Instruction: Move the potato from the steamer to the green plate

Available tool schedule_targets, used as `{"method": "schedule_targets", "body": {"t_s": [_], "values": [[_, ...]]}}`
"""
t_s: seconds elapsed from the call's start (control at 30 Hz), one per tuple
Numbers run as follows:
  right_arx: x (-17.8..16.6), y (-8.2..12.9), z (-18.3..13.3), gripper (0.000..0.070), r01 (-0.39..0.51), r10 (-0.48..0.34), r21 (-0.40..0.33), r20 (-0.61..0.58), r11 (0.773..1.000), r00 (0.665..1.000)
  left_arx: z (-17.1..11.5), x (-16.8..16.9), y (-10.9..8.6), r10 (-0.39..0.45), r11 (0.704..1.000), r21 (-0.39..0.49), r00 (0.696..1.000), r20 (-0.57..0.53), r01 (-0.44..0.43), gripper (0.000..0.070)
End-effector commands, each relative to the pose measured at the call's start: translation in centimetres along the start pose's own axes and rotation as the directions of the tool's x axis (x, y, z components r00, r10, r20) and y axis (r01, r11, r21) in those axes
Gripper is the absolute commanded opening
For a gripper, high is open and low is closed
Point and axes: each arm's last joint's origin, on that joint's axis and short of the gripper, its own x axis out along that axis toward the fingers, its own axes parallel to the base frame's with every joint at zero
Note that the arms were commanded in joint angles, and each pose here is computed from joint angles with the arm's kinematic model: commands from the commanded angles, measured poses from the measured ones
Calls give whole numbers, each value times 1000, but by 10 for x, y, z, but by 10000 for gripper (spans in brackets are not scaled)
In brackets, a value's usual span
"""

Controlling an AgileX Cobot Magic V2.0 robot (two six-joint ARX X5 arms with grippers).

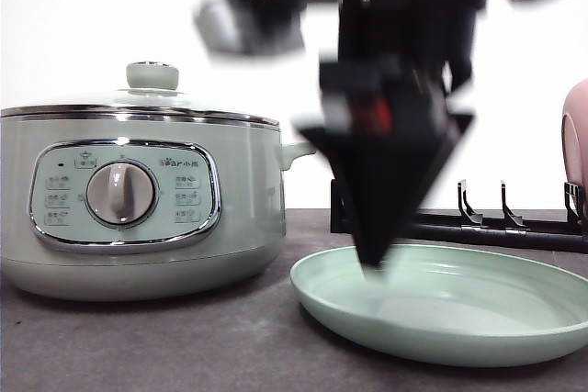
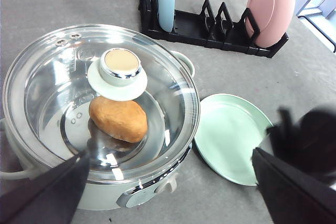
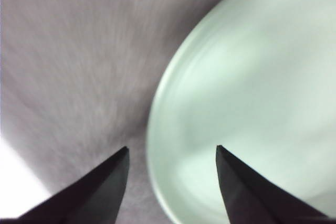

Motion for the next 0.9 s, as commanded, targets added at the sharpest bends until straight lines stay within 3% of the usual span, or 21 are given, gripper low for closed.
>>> {"method": "schedule_targets", "body": {"t_s": [0.0, 0.17, 0.27, 0.4, 0.6, 0.67, 0.87], "values": [[-19, -3, 6, 329, 2, -3, 13, 81, 1000, 997, 5, -3, -2, -5, 1000, 19, 1000, 19, 4, 632], [-67, -25, 5, 329, -12, -8, 77, 258, 997, 966, 5, -3, -2, -5, 1000, 19, 1000, 19, 4, 632], [-95, -40, 4, 329, -67, 21, 109, 378, 992, 926, 5, -3, -2, -4, 1000, 18, 1000, 19, 4, 632], [-128, -59, 1, 329, -185, 98, 109, 544, 977, 834, 5, -3, -2, -4, 1000, 18, 1000, 19, 4, 632], [-154, -78, -5, 329, -395, 301, -17, 678, 919, 670, 5, -3, -2, -5, 1000, 17, 1000, 19, 4, 632], [-154, -82, -8, 329, -424, 327, -28, 682, 905, 654, 5, -3, -2, -5, 1000, 15, 1000, 19, 4, 632], [-153, -83, -9, 329, -429, 330, -21, 674, 903, 661, 5, -3, -2, -5, 1000, 13, 1000, 19, 4, 632]]}}
